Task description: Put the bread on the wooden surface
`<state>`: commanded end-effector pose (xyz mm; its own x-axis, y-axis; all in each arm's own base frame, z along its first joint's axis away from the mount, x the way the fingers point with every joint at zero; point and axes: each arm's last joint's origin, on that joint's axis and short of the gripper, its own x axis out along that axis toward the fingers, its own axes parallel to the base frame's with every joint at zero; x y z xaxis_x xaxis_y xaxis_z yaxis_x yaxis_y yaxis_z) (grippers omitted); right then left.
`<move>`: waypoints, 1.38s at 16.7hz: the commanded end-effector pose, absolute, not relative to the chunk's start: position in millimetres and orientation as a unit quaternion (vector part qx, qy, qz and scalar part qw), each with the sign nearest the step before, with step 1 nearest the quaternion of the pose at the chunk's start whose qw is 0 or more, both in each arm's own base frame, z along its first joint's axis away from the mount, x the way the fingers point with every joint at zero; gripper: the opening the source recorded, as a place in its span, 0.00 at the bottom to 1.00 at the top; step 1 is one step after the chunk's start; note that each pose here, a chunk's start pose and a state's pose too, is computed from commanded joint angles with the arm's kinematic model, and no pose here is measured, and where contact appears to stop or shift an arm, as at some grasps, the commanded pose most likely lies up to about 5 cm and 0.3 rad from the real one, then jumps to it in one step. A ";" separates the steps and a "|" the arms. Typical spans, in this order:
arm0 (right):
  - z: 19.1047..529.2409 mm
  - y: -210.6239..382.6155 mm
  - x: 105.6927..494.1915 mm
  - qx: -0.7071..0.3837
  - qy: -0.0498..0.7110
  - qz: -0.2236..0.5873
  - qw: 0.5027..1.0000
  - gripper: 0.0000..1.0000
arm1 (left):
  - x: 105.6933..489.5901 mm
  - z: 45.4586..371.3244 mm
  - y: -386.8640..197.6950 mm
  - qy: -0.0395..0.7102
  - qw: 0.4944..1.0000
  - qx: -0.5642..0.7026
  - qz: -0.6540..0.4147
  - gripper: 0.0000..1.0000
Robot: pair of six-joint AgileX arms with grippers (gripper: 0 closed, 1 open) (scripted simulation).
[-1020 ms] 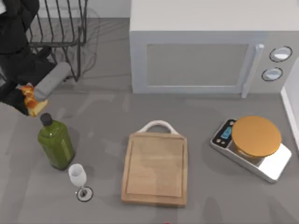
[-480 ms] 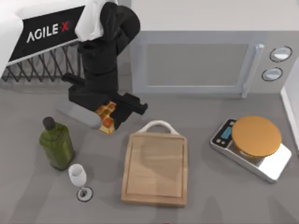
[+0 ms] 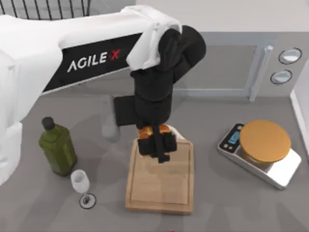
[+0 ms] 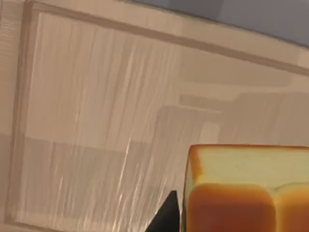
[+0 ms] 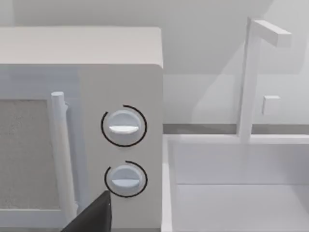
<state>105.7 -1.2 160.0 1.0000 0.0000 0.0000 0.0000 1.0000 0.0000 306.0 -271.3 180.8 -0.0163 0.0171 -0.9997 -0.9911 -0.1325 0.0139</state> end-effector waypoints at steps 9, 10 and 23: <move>160.0 -1.2 105.7 0.000 0.000 0.000 1.000 1.00 | 297.6 182.8 -280.4 0.493 0.497 -0.502 0.508 0.00; 160.0 -1.2 105.7 0.000 0.000 0.000 1.000 1.00 | 297.9 182.1 -280.2 0.493 0.497 -0.502 0.508 0.00; 160.0 -1.2 105.7 0.000 0.000 0.000 1.000 1.00 | 297.4 155.6 -282.6 0.493 0.498 -0.512 0.497 0.00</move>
<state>105.7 -1.2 160.0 1.0000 0.0000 0.0000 0.0000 1.0000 0.0000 297.4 -282.6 155.6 0.0208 -0.0108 -0.9997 -0.9996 -0.0186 -0.0206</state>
